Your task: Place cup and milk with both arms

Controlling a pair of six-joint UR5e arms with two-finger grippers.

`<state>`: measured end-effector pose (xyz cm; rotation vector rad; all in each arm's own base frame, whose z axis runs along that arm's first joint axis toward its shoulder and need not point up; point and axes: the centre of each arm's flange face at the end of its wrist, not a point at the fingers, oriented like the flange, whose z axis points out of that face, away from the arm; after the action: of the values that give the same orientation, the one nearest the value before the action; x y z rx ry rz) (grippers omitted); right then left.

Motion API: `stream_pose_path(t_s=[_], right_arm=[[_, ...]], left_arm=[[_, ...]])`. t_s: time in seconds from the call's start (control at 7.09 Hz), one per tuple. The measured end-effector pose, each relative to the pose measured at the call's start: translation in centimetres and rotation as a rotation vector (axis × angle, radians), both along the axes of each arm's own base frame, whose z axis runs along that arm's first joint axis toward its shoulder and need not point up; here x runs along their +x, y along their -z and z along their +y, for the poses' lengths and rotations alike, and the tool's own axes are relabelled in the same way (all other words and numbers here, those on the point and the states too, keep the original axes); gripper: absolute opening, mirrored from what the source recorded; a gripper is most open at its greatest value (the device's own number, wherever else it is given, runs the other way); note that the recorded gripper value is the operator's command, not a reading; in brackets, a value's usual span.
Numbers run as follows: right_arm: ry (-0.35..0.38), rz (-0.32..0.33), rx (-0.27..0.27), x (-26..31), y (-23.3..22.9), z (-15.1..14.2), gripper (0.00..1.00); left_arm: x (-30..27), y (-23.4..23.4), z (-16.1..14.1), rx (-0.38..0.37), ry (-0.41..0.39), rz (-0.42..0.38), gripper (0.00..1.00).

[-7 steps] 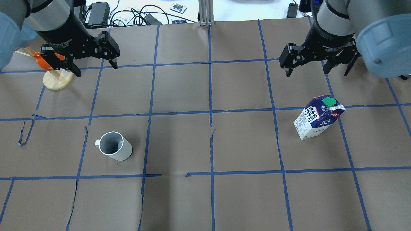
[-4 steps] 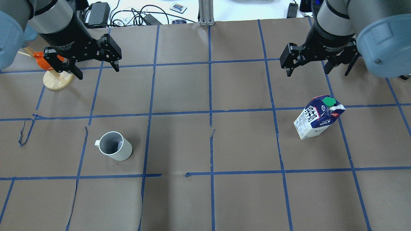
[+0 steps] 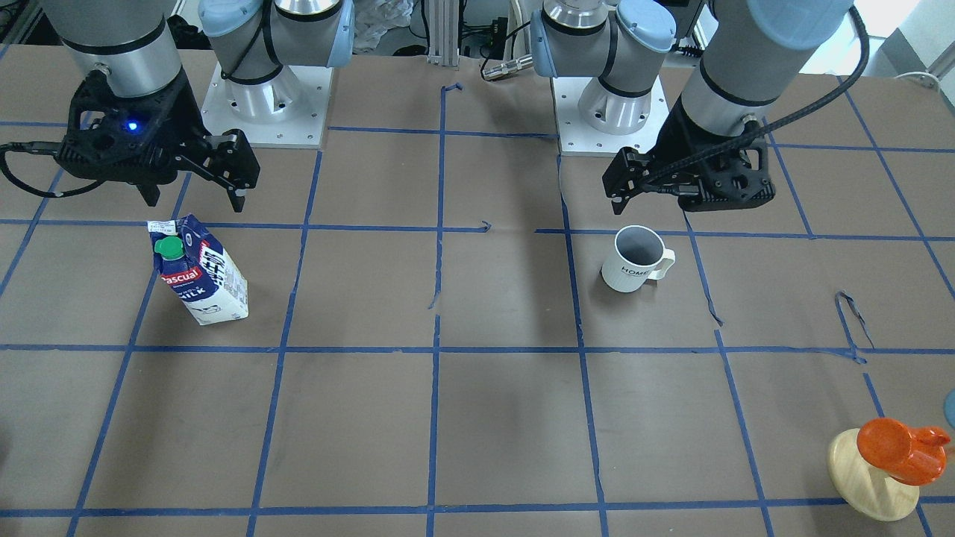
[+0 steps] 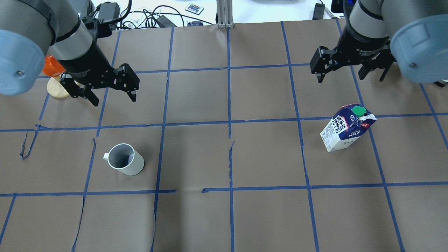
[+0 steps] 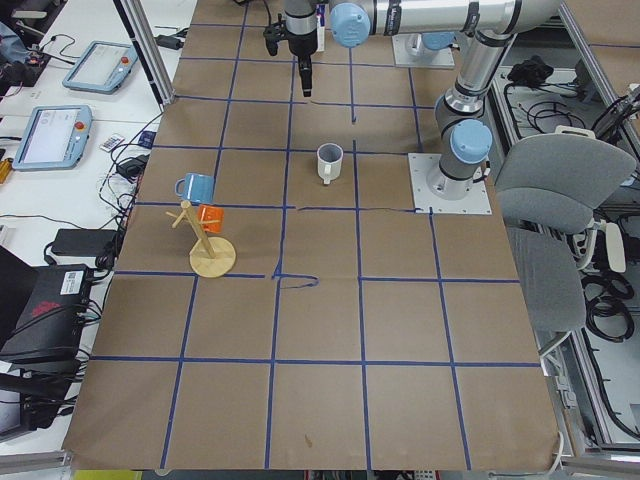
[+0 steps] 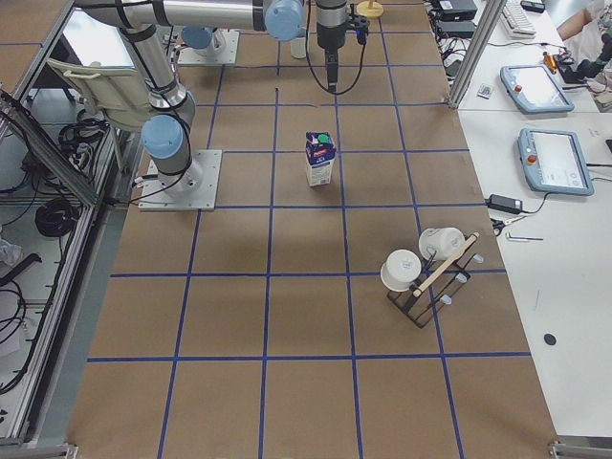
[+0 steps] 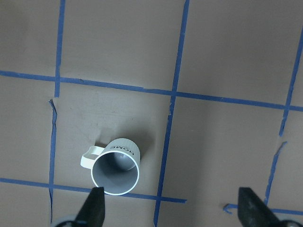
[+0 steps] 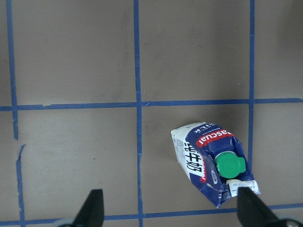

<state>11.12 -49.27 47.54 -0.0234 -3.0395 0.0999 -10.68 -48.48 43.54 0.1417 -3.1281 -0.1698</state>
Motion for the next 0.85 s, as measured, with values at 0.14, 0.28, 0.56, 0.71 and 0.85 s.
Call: stream_pose_path(t_s=[0.14, 0.28, 0.56, 0.71, 0.85], right_arm=[[0.001, 0.044, 0.025, -1.6, 0.8, -0.5, 1.00], [-0.019, 0.065, 0.056, -3.2, 1.9, -0.7, 0.88], [-0.117, 0.043, 0.135, -8.1, 5.1, -0.6, 1.00], [-0.179, -0.002, 0.168, -10.7, 6.9, -0.2, 1.00], [-0.208, -0.033, 0.165, -12.0, 8.0, 0.1, 1.00]], left_arm=[[0.1, 3.2, 1.0, 0.054, 0.013, 0.005, 1.00], [0.3, 6.3, 2.0, 0.094, 0.019, 0.003, 1.00], [0.8, 12.6, 3.8, 0.111, 0.019, -0.022, 0.98], [1.1, 15.3, 4.3, 0.084, 0.014, -0.029, 0.94], [1.3, 17.0, 4.5, 0.072, 0.012, -0.032, 0.66]])
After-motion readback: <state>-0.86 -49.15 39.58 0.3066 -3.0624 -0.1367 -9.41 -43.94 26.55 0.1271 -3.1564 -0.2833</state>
